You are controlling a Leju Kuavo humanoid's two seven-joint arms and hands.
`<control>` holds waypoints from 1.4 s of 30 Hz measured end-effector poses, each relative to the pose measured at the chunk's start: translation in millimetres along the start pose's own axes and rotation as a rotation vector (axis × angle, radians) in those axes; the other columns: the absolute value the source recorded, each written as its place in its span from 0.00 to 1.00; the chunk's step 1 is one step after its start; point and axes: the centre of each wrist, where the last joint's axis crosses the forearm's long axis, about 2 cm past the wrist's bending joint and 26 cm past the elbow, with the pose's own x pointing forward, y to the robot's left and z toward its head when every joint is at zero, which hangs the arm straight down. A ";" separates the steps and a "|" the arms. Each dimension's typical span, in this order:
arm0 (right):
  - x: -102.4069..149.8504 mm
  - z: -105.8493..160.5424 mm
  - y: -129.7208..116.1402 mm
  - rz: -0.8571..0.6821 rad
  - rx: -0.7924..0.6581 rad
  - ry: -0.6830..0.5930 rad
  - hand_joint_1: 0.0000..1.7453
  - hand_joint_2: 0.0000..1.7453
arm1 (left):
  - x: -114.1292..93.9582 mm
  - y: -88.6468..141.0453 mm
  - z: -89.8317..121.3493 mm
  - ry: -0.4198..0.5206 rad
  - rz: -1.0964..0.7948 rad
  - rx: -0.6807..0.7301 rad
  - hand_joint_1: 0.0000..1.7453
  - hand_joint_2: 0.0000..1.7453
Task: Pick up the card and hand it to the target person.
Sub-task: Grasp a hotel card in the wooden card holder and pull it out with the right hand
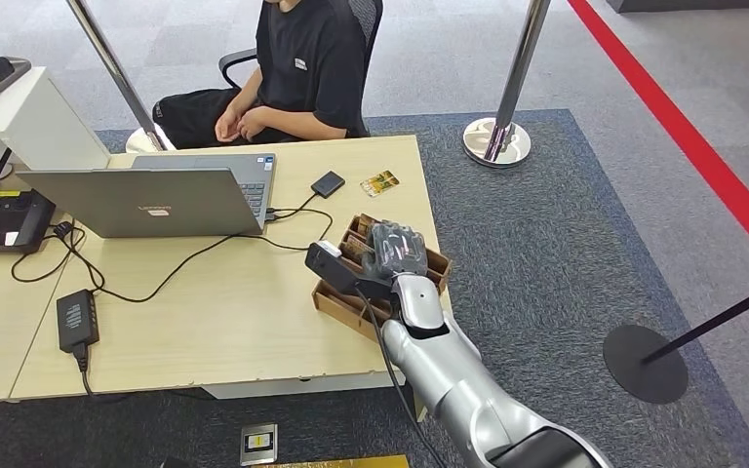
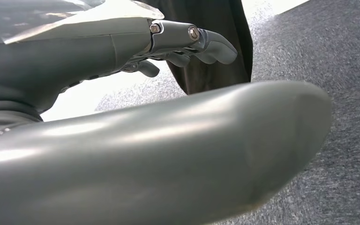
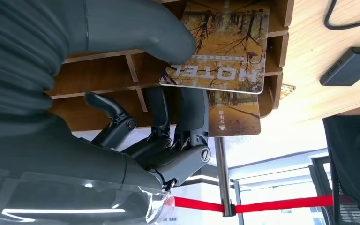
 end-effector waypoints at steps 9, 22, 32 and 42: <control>2.7 -1.5 -4.4 -0.024 -0.024 -0.008 0.79 1.00 | 0.2 0.1 0.0 -0.001 0.000 0.000 0.00 0.00; 2.2 -0.1 -4.7 -0.051 -0.036 0.000 0.81 1.00 | 0.2 0.0 0.0 -0.005 -0.001 0.000 0.00 0.00; 4.6 -1.8 -12.8 -0.108 -0.080 -0.033 0.80 1.00 | 0.2 0.0 0.0 -0.002 -0.002 0.000 0.00 0.00; 10.6 -5.8 -40.0 -0.314 -0.120 -0.111 0.77 1.00 | 0.1 0.0 0.0 0.006 -0.002 0.003 0.00 0.00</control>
